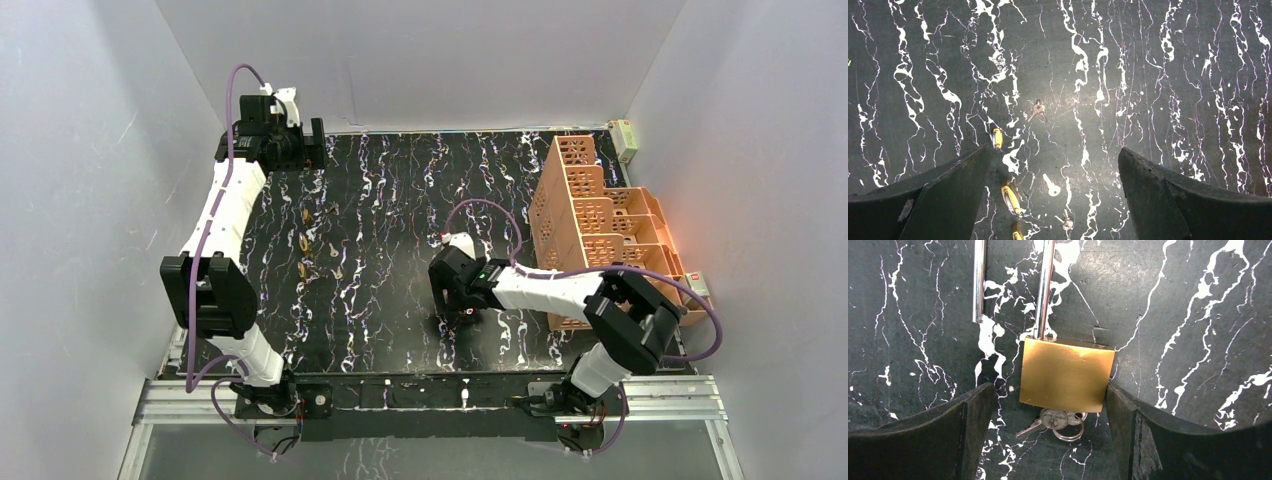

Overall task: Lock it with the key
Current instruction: Pick up the lock from the center of the board.

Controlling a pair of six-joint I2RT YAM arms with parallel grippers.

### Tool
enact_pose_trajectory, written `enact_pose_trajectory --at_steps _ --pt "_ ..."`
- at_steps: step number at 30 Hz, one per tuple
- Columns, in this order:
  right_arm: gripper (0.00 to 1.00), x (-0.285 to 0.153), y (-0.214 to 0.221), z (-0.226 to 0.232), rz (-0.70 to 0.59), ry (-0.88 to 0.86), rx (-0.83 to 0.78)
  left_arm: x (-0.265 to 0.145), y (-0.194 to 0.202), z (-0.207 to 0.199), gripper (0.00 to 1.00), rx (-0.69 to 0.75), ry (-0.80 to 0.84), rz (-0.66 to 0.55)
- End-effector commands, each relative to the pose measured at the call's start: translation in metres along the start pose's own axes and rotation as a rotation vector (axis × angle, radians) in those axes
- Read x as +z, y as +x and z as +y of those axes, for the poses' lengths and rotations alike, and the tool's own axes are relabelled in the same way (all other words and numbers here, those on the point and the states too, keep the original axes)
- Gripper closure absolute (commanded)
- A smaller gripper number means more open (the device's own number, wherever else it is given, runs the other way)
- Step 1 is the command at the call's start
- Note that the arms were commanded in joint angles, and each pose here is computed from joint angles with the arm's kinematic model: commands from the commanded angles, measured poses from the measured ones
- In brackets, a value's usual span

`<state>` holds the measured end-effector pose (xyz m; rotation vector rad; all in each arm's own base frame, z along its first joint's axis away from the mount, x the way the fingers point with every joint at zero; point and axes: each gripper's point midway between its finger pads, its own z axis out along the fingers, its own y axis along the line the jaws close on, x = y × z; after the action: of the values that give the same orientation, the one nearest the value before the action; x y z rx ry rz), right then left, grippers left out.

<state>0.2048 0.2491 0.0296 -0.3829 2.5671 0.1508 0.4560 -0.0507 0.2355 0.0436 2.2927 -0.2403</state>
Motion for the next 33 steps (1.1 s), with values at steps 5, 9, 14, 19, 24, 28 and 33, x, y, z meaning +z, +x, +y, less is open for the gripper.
enact_pose_trajectory --at_steps 5,9,14,19,24,28,33 --pt "0.19 0.01 0.017 -0.001 0.01 -0.026 0.057 -0.024 -0.008 -0.009 0.02 0.025 0.034 -0.042" --pt "0.26 0.014 0.025 -0.006 0.029 -0.001 0.079 -0.025 -0.01 -0.012 0.02 0.018 0.048 -0.046" --pt "0.65 0.02 0.037 -0.008 0.048 -0.004 0.101 -0.031 -0.016 -0.018 0.02 0.017 0.08 -0.074" --pt "0.99 0.012 0.03 0.012 0.022 -0.147 0.029 -0.047 -0.018 -0.077 0.02 0.076 0.417 -0.13" --pt "1.0 -0.052 -0.018 0.075 -0.17 -0.578 -0.185 -0.095 0.006 -0.146 0.02 0.159 0.915 -0.157" --pt "1.0 -0.122 -0.051 0.103 -0.272 -0.854 -0.298 -0.119 0.039 -0.186 0.02 0.157 1.21 -0.013" --pt "1.0 -0.184 -0.091 0.093 -0.372 -0.97 -0.3 -0.125 0.077 -0.222 0.02 0.215 1.35 0.137"
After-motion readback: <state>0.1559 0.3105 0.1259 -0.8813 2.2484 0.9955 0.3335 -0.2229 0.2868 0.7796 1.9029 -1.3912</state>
